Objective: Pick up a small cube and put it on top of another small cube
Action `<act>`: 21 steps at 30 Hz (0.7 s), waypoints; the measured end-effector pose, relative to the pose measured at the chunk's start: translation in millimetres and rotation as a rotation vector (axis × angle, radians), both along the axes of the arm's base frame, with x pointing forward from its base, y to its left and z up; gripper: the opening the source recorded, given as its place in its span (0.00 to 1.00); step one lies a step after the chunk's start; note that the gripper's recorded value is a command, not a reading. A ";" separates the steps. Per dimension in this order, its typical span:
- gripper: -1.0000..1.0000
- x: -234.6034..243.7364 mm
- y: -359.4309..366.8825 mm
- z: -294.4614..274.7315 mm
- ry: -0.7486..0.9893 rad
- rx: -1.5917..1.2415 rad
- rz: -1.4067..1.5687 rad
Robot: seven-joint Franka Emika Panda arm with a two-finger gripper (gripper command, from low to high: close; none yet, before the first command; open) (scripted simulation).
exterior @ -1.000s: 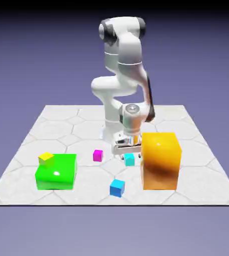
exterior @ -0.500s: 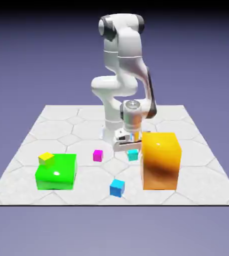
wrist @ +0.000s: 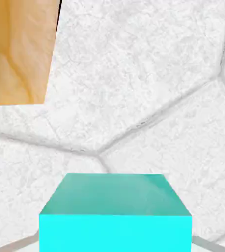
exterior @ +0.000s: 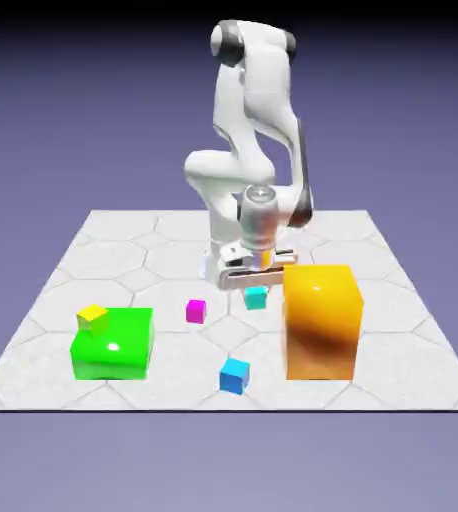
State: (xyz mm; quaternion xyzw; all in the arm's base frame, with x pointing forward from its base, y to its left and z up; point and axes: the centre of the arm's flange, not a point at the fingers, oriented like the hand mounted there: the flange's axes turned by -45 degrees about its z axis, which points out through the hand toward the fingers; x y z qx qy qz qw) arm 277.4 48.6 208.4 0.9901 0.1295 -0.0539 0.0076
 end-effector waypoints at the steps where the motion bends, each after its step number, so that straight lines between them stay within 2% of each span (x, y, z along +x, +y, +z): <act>1: 0.00 2.2 -6.5 3.5 0.005 -0.001 0.019; 3: 0.00 5.8 -19.9 10.6 0.015 -0.004 0.056; 6: 0.00 39.2 -29.7 25.0 0.019 0.002 -0.022; 21: 0.00 178.5 -52.3 43.5 -0.020 -0.018 -0.612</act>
